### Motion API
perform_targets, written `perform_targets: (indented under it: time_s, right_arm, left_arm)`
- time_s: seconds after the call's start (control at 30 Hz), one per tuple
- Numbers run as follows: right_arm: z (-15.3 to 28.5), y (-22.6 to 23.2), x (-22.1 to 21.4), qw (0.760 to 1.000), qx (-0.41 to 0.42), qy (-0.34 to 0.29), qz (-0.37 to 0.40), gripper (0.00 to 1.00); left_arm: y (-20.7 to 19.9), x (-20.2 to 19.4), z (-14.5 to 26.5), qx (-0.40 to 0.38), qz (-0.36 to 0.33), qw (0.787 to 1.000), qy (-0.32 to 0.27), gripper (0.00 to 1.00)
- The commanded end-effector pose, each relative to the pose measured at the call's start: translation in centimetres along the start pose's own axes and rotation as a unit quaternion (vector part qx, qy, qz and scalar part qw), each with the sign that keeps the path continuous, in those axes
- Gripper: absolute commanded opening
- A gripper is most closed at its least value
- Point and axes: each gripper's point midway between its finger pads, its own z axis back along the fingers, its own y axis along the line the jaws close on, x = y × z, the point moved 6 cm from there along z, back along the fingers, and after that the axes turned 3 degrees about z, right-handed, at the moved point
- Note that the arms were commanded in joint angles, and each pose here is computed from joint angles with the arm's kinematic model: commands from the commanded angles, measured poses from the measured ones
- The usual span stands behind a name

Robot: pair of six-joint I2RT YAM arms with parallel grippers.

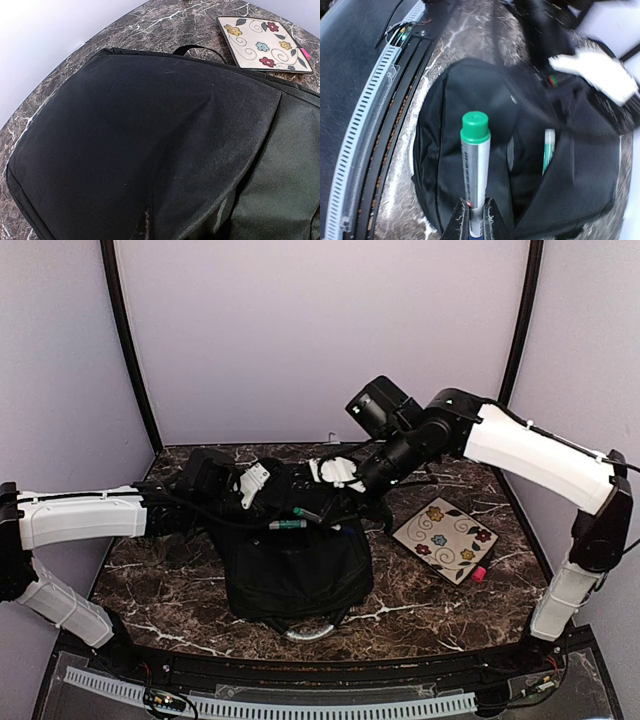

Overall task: Pack the student bag
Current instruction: Place the second largest pocket of the bag in the lower front pocket of the bag.

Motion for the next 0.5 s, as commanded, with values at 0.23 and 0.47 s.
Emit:
perform_targets:
  time_s: [0.23,0.47]
  right_arm:
    - [-9.7,-0.7,2.3,0.982,-0.113,0.088,0.123,0.03]
    - [-12.6,-2.2,-0.8,0.967,-0.175,0.146,0.114,0.03]
  left_arm:
    - [-0.4,3.3,2.0,-0.040,0.013,0.997,-0.064,0.00]
    - [-0.3,3.6,2.5,-0.040,0.013,0.996,-0.072,0.00]
